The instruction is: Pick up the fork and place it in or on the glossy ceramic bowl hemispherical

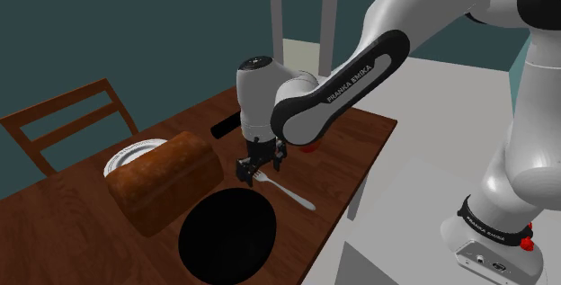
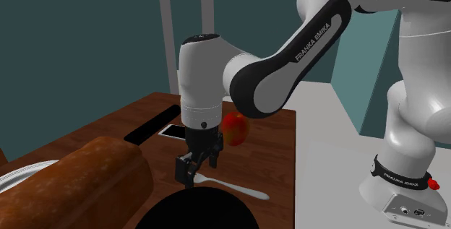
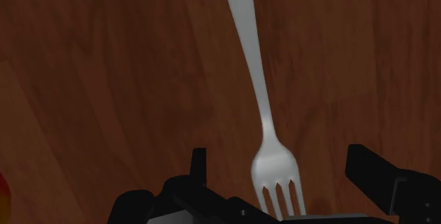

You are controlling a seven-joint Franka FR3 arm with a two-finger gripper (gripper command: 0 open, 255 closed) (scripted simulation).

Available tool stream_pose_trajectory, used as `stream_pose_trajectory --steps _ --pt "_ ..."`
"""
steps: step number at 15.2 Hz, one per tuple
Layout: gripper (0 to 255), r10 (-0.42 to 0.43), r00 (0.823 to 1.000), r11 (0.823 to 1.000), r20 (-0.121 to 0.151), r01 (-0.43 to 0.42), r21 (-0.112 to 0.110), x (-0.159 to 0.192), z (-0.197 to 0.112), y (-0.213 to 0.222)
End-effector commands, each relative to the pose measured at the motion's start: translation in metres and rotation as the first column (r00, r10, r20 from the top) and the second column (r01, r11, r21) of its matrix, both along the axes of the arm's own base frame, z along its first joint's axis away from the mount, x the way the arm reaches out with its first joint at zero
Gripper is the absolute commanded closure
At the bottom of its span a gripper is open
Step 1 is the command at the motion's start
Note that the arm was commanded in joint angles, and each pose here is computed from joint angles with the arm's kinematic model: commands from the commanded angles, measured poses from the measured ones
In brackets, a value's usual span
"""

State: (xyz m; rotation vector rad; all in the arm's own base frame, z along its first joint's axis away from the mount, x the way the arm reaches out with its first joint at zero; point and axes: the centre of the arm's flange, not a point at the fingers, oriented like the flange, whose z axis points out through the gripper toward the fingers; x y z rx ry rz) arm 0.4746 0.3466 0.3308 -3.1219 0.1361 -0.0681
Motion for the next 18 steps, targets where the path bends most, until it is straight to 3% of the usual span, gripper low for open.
stream_pose_trajectory --steps 1,2,11,18 --pt "0 0.0 1.0 1.0 0.0 0.0 0.0 0.0 0.0 0.0" --pt "255 0.0 1.0 1.0 0.0 0.0 0.0 0.0 0.0 0.0" --pt "255 0.0 1.0 1.0 0.0 0.0 0.0 0.0 0.0 0.0" --pt "255 0.0 1.0 1.0 0.0 0.0 0.0 0.0 0.037 0.0"
